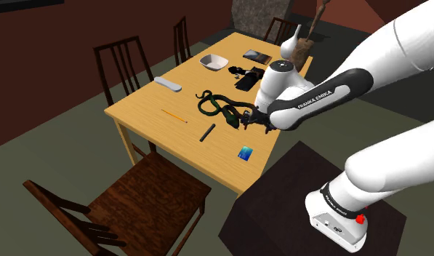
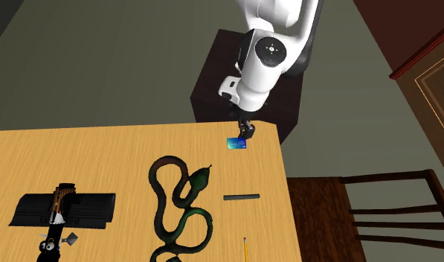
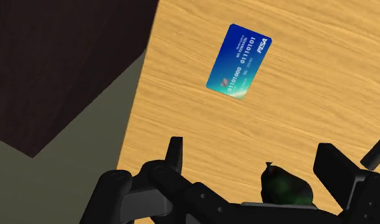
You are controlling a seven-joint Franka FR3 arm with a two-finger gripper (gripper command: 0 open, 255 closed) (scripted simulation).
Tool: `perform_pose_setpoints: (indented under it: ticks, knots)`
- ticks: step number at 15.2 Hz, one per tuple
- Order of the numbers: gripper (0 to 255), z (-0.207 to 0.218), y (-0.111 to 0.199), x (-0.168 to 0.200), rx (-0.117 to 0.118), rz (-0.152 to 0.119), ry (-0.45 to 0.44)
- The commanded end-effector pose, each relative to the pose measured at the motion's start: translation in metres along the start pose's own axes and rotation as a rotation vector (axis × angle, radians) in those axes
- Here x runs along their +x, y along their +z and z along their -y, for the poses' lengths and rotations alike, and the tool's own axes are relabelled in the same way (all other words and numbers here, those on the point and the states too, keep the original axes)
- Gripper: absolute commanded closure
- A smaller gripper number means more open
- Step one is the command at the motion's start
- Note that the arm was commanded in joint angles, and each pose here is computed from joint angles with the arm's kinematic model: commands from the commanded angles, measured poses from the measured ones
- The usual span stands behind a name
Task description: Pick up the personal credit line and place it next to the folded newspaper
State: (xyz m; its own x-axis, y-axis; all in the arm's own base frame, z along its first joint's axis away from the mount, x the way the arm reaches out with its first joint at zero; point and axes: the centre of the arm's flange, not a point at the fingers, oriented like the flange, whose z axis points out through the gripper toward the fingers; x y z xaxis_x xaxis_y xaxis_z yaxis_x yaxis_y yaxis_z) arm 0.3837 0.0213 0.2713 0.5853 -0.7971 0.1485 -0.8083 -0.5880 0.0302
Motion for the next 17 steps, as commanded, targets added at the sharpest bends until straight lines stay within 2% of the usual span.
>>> perform_pose_setpoints:
  ticks: [1,8,17]
  knots:
    - [0,0.001,0.027,0.002,-0.008,0.004,0.076]
    - [0,0.007,0.118,0.008,-0.046,0.013,0.321]
    - [0,0.005,0.158,0.007,-0.046,0.013,0.321]
